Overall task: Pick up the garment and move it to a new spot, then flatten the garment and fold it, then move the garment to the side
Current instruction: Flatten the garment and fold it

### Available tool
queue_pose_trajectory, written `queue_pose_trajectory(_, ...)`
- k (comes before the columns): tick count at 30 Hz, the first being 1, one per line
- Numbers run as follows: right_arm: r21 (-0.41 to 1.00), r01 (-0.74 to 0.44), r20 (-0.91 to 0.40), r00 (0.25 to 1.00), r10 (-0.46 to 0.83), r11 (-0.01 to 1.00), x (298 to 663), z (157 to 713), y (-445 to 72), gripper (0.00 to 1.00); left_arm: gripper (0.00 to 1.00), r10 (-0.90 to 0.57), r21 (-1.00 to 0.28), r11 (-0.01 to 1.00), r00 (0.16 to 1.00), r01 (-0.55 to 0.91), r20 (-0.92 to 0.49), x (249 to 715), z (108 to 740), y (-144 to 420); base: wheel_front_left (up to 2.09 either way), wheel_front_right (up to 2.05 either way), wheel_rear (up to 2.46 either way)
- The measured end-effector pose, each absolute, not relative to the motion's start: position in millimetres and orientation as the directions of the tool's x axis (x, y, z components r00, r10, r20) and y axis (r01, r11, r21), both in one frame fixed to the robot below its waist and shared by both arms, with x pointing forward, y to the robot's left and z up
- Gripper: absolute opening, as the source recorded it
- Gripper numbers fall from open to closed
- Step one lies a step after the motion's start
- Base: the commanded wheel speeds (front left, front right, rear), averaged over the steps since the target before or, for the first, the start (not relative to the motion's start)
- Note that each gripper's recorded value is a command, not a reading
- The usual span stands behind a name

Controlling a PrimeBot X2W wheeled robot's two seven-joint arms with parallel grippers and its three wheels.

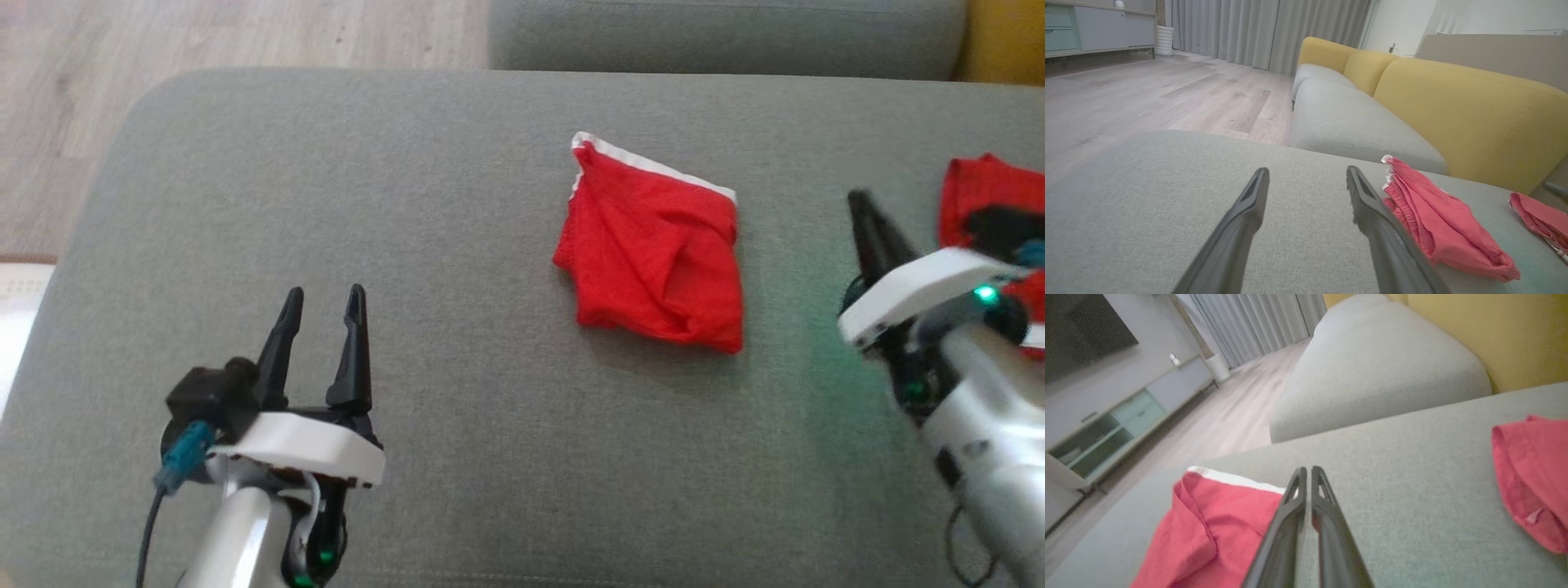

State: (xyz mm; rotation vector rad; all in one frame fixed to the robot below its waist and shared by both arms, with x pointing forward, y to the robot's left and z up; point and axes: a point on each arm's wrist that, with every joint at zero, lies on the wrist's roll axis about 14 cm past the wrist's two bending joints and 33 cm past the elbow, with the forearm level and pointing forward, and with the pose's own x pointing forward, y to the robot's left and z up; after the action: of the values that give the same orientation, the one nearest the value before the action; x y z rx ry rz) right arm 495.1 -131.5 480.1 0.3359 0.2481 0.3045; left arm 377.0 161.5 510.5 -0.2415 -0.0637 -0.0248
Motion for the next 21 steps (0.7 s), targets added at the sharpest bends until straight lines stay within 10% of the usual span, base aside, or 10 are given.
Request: queue_pose_trajectory(21, 0.327, -0.566, -0.369, 0.662, 0.653, 0.757, 446, 408, 46, 0.00, 1.00, 0.069, -0.232, 0.970, 0.998, -0.069, -0.008, 371, 486, 188, 0.00, 0.00, 0.00)
